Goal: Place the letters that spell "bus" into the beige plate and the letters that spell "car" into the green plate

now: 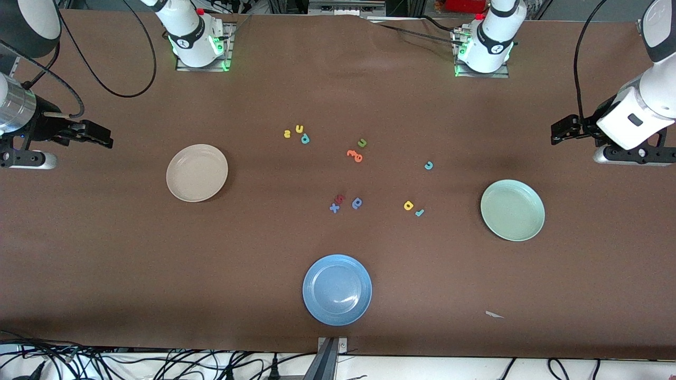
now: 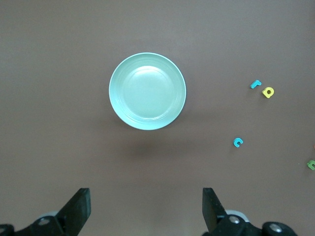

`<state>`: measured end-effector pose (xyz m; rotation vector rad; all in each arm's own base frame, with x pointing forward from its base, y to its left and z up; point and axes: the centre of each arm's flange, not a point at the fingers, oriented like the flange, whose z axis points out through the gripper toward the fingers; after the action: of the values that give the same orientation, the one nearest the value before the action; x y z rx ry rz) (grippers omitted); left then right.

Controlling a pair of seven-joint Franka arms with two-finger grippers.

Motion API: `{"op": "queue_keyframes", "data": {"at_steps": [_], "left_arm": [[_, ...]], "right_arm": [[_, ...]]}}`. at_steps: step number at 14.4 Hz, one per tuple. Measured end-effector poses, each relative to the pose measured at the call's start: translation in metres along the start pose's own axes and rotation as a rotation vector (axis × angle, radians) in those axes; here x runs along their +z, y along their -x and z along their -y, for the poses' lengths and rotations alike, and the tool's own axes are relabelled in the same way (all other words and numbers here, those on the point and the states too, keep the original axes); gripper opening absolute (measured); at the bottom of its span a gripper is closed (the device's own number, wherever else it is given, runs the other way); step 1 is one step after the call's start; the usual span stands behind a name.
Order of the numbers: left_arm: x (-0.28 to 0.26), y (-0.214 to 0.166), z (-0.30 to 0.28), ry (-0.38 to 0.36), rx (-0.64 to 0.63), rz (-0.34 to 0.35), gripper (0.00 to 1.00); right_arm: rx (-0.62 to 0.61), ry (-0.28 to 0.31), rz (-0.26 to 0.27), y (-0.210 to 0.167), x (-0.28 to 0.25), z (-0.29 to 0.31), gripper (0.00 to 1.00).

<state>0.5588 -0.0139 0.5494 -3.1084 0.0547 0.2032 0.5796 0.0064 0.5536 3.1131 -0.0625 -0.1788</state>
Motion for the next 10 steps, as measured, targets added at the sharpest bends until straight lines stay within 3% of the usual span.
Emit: {"op": "queue_keyframes", "data": {"at_steps": [10], "left_arm": [[0.0, 0.0, -0.0008, 0.0, 0.001, 0.0, 1.0]], "right_arm": [[-0.011, 0.0, -0.001, 0.0003, -0.0006, 0.0069, 1.0]]}}
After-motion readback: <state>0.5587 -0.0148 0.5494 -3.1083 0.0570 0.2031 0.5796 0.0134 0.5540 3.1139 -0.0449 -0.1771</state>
